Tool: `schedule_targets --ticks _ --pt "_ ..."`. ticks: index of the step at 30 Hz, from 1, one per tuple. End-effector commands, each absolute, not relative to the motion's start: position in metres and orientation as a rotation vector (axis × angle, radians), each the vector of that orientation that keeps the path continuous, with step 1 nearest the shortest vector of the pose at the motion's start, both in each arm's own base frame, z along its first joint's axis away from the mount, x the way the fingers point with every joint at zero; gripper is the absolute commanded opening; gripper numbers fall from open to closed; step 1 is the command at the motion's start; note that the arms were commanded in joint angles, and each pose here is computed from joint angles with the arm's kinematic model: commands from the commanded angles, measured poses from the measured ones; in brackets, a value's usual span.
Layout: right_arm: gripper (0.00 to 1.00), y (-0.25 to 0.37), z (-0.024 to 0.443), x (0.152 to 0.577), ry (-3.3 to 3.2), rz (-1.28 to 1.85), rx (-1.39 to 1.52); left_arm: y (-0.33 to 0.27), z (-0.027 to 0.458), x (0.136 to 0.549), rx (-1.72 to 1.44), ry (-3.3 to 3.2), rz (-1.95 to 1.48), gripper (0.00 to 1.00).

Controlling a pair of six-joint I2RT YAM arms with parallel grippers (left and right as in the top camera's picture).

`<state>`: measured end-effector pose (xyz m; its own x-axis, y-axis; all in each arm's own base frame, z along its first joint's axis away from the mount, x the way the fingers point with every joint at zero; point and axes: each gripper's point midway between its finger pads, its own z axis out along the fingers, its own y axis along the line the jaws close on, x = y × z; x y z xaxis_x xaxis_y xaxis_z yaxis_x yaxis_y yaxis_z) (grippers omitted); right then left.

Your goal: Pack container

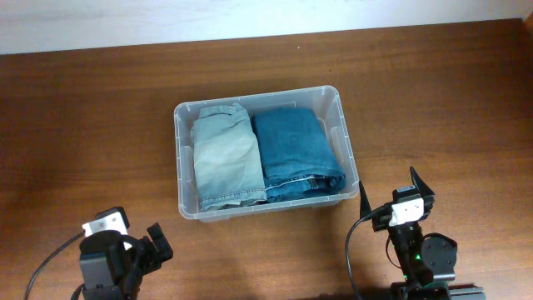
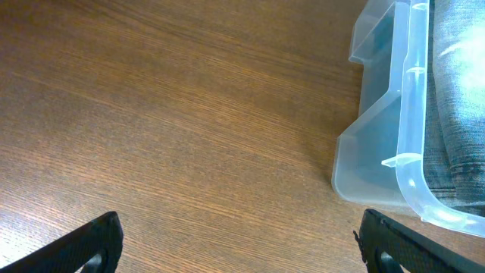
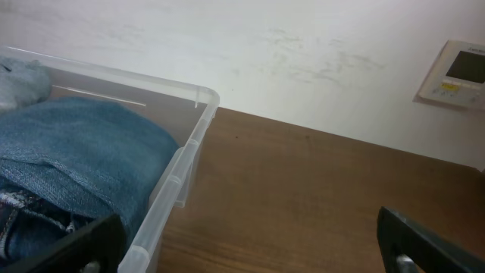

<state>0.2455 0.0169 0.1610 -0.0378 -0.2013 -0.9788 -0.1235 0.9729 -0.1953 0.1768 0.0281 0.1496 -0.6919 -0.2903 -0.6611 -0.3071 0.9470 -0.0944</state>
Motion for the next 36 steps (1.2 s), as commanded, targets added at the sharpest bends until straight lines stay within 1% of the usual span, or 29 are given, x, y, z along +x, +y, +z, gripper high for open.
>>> schedule_targets --ticks 1,5,9,13,15,18,21,25,36 --pt "0.98 0.019 0.159 0.245 1.613 -0.048 -0.261 0.027 0.151 0.176 -0.398 2.364 0.028 0.99" --pt "0.98 0.019 0.159 0.245 1.613 -0.048 -0.261 0.028 0.161 0.173 -0.392 2.283 0.028 1.00" --pt "0.98 0.019 0.159 0.245 1.613 -0.048 -0.261 0.046 0.167 0.185 -0.418 2.045 0.109 1.00" --pt "0.98 0.019 0.159 0.245 1.613 -0.048 -0.261 0.042 0.172 0.207 -0.269 1.855 0.130 0.99" --pt "0.98 0.019 0.159 0.245 1.613 -0.048 -0.261 0.034 0.183 0.222 -0.146 1.744 0.139 1.00" --pt "0.99 0.019 0.159 0.245 1.613 -0.048 -0.261 0.029 0.194 0.235 -0.056 1.617 0.169 0.99" --pt "0.99 0.019 0.159 0.245 1.613 -0.048 -0.261 0.029 0.188 0.243 -0.053 1.545 0.167 0.99" --pt "0.98 0.019 0.159 0.245 1.613 -0.048 -0.261 0.015 0.157 0.245 0.010 1.651 0.102 0.99" --pt "0.98 0.019 0.159 0.245 1.613 -0.048 -0.261 0.011 0.157 0.246 0.025 1.650 0.087 0.99"
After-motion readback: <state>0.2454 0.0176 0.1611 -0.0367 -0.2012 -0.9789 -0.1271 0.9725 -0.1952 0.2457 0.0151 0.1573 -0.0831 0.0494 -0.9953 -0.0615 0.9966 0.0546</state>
